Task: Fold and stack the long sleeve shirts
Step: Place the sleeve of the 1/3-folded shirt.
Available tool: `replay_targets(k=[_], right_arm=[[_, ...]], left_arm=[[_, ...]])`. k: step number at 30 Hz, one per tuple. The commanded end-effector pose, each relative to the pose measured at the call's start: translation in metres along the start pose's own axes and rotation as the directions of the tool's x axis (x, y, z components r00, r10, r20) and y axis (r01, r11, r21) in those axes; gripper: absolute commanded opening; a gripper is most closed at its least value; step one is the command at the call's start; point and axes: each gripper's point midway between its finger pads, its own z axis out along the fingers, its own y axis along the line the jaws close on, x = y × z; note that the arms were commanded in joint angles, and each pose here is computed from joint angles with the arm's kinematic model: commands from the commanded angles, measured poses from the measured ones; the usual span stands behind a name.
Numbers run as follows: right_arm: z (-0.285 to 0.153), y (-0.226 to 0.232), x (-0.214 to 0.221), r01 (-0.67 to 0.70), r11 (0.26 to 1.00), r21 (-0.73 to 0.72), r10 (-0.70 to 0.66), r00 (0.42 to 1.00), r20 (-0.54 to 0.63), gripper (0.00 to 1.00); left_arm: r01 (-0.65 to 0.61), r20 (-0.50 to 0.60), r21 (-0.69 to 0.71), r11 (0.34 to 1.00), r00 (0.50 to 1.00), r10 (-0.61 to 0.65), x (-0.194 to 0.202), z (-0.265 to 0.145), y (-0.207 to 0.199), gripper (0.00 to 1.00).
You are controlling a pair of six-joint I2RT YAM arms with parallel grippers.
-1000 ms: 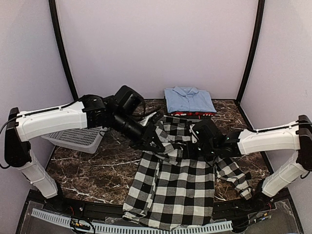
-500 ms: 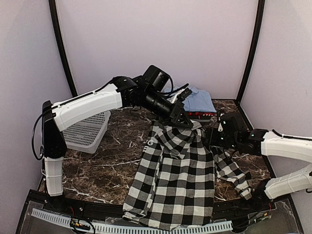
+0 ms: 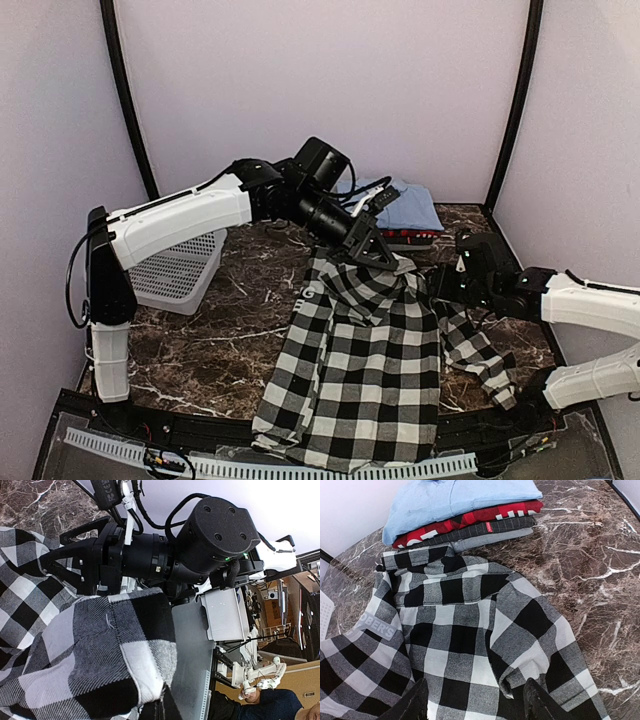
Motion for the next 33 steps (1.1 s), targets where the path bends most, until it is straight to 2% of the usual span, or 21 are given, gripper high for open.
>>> replay_targets(k=[1,7,11,20,33], right_arm=[[-0.009,-0.009,-0.021,-0.034,0.999,0.041,0.031,0.997,0.07,0.62],[-0.022,-0.012,-0.036,-0.071,0.997,0.041,0.065,0.989,0.13,0.62],[-0.03,-0.015,-0.042,-0.084,0.996,0.044,0.076,0.984,0.161,0.63],[-0.037,-0.021,-0.04,-0.101,0.994,0.05,0.092,0.982,0.166,0.63],[-0.051,-0.038,-0.037,-0.186,0.981,0.058,0.17,0.962,0.213,0.63]], left_arm=[[-0.101,-0.016,0.072,0.992,0.995,0.102,0.002,0.008,-0.024,0.0],[-0.23,0.046,0.074,0.97,0.973,0.227,-0.017,0.013,-0.036,0.0],[-0.274,0.062,0.114,0.955,0.961,0.269,-0.022,0.018,-0.043,0.0],[-0.261,0.035,0.144,0.955,0.965,0.258,-0.015,0.031,-0.032,0.0],[-0.276,-0.018,0.226,0.934,0.958,0.287,0.003,0.056,-0.039,0.0]])
